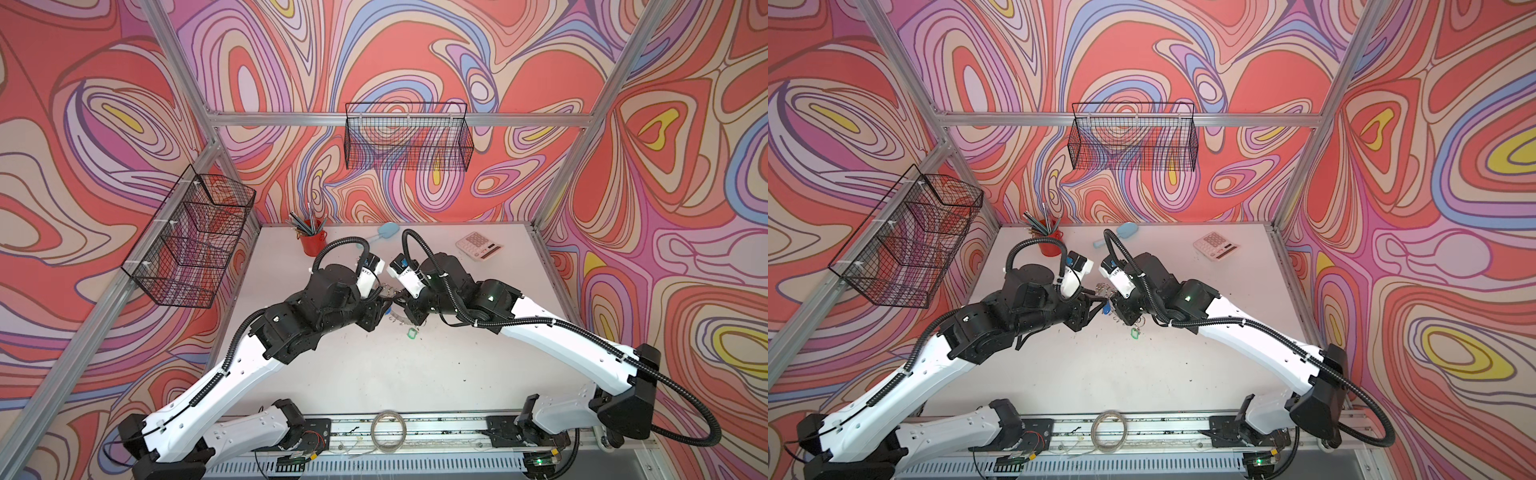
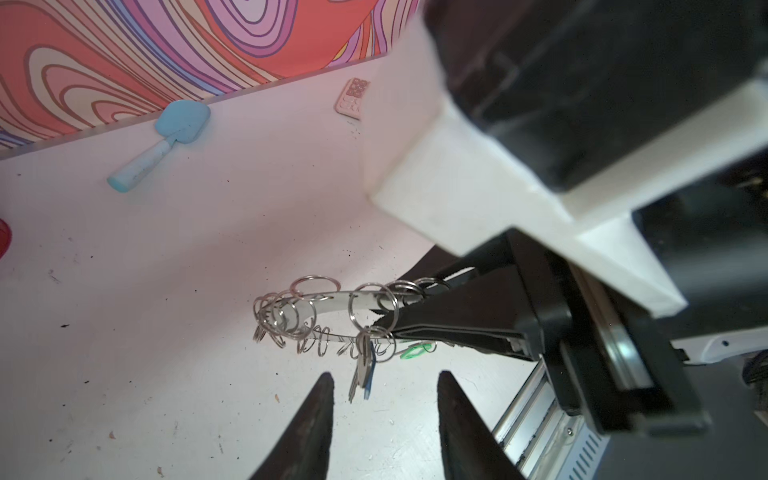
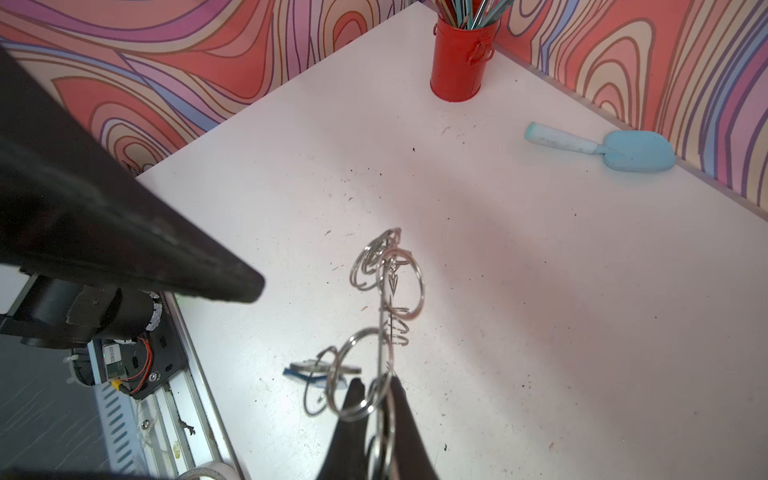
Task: Put the keys on the keyring
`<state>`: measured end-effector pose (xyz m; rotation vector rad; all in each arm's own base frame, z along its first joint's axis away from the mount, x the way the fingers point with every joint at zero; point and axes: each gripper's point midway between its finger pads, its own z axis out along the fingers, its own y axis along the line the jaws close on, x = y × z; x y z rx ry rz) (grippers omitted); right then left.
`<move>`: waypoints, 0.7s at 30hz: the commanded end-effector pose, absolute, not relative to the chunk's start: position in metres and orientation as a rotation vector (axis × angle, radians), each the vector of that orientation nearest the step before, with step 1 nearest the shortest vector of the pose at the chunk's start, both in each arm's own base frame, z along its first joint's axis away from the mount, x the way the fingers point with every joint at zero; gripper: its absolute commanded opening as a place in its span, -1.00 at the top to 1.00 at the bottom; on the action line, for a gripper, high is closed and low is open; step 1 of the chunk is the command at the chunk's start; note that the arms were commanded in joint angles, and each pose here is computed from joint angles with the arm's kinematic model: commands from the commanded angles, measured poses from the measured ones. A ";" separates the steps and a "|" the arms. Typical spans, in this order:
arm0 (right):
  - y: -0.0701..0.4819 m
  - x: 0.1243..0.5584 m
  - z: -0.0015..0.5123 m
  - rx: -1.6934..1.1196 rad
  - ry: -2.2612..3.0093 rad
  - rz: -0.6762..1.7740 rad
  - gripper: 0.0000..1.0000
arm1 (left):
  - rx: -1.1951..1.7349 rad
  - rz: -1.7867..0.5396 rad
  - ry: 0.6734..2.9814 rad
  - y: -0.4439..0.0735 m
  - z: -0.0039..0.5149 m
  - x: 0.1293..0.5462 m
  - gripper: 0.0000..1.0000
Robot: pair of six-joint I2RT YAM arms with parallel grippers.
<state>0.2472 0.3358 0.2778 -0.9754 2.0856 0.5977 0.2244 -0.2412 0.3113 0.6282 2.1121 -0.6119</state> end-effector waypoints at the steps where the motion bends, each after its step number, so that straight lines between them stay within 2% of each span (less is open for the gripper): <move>1: 0.342 0.244 0.292 -0.954 2.054 0.651 1.00 | 0.723 -0.490 2.042 -0.241 0.315 0.234 0.12; 14: 0.343 0.242 0.297 -0.950 2.054 0.668 1.00 | 0.752 -0.378 2.005 -0.245 0.305 0.252 0.15; 21: 0.343 0.241 0.293 -0.954 2.061 0.668 1.00 | 0.778 -0.460 1.998 -0.250 0.304 0.241 0.13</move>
